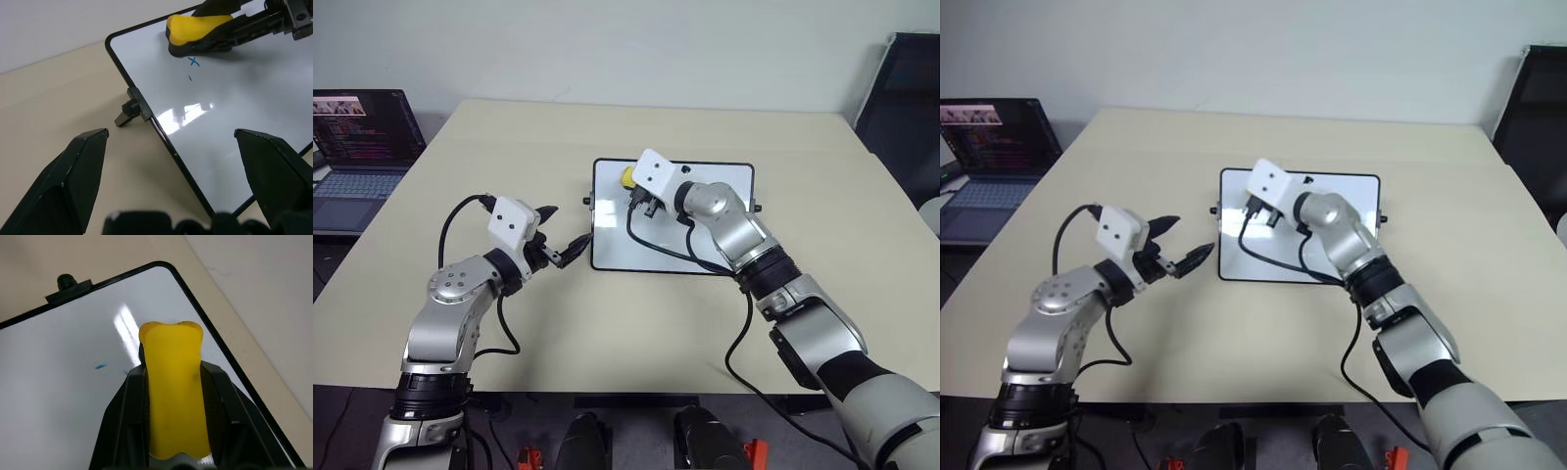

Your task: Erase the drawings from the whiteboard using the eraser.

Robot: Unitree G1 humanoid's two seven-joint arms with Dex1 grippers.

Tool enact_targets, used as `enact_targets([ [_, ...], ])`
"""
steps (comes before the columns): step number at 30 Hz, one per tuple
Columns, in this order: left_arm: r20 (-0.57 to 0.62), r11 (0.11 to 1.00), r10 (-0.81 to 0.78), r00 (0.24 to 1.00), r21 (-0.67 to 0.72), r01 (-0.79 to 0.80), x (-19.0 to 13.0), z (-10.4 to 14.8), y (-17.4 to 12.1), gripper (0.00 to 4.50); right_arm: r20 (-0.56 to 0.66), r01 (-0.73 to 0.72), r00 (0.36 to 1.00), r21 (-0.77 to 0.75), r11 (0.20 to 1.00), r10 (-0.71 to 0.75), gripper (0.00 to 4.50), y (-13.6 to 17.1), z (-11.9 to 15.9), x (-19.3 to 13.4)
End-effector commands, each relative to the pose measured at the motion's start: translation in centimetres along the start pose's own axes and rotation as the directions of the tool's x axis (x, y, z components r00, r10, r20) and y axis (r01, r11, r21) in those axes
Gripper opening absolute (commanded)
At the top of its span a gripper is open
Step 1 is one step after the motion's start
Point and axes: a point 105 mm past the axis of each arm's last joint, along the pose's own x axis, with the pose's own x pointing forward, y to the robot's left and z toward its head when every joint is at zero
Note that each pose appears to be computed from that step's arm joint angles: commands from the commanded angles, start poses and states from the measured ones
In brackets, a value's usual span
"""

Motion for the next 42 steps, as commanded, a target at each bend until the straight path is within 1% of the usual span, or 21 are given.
enact_targets([
  [1, 0.039, 1.0, 0.002, 0.999, 0.029, -0.003, 0.0, 1.0, 0.3, 4.5, -0.093, -0.136, 0.986, 0.008, 0.991, 0.137, 1.09, 2.4, -2.7, -0.6],
  [5, 0.042, 1.0, -0.003, 0.999, 0.028, 0.002, 0.1, 1.0, 0.2, 4.5, -0.119, -0.223, 0.968, -0.003, 0.975, 0.221, 1.09, 3.8, -3.4, -1.4],
  [7, 0.042, 1.0, -0.007, 0.999, 0.028, 0.005, 0.2, 1.0, 0.2, 4.5, -0.12, -0.188, 0.976, -0.026, 0.982, 0.184, 1.09, 3.2, -3.3, -1.4],
  [9, 0.043, 1.0, -0.01, 0.999, 0.028, 0.009, 0.3, 1.0, 0.1, 4.5, -0.099, -0.042, 0.994, -0.047, 0.998, 0.037, 1.09, 0.7, -2.7, -1.1],
  [10, 0.043, 1.0, -0.012, 0.999, 0.028, 0.011, 0.3, 1.0, 0.1, 4.5, -0.092, 0.006, 0.996, -0.052, 0.999, -0.011, 1.09, -0.1, -2.5, -1.1],
  [12, 0.043, 0.999, -0.016, 0.999, 0.029, 0.015, 0.3, 1.0, 0.1, 4.5, -0.087, 0.05, 0.995, -0.047, 0.998, -0.054, 1.09, -1.0, -2.4, -1.1],
  [15, 0.043, 0.999, -0.018, 0.999, 0.029, 0.016, 0.3, 0.9, 0.1, 4.5, -0.106, 0.009, 0.994, -0.03, 1.0, -0.012, 1.09, -0.3, -2.9, -1.0],
  [18, 0.044, 0.999, -0.018, 0.999, 0.029, 0.017, 0.3, 0.9, 0.1, 4.5, -0.111, -0.133, 0.985, -0.015, 0.991, 0.13, 1.09, 2.4, -3.2, -1.0],
  [22, 0.042, 0.999, -0.018, 0.999, 0.028, 0.017, 0.2, 0.9, 0.0, 4.5, -0.098, -0.253, 0.964, -0.035, 0.967, 0.249, 1.09, 4.9, -2.7, -1.2],
  [24, 0.041, 0.999, -0.018, 0.999, 0.029, 0.017, 0.2, 0.9, 0.0, 4.5, -0.084, -0.224, 0.972, -0.049, 0.973, 0.22, 1.09, 4.6, -2.3, -1.1],
  [26, 0.04, 0.999, -0.018, 0.999, 0.029, 0.017, 0.1, 0.8, 0.0, 4.5, -0.052, -0.084, 0.995, -0.068, 0.994, 0.08, 1.09, 2.4, -1.5, -0.5],
  [28, 0.04, 0.999, -0.019, 0.999, 0.03, 0.017, 0.1, 0.8, 0.0, 4.5, -0.032, 0.012, 0.999, -0.071, 0.997, -0.014, 1.09, 0.8, -0.9, -0.3],
  [30, 0.04, 0.999, -0.019, 0.999, 0.03, 0.018, 0.1, 0.9, 0.0, 4.5, -0.031, 0.047, 0.998, -0.075, 0.996, -0.049, 1.09, 0.1, -0.9, -0.3],
  [33, 0.04, 0.999, -0.019, 0.999, 0.031, 0.018, 0.1, 0.8, 0.0, 4.5, -0.046, 0.038, 0.998, -0.069, 0.997, -0.042, 1.09, 0.1, -1.4, -0.3],
  [38, 0.042, 0.999, -0.024, 0.999, 0.029, 0.023, 0.2, 0.9, -0.1, 4.5, -0.1, -0.046, 0.994, -0.047, 0.998, 0.041, 1.09, 1.5, -3.1, -0.8],
  [42, 0.052, 0.999, -0.041, 0.998, 0.028, 0.04, 0.7, 1.2, -0.3, 4.5, -0.119, -0.05, 0.992, -0.013, 0.999, 0.048, 1.09, 1.8, -4.3, -2.3],
])
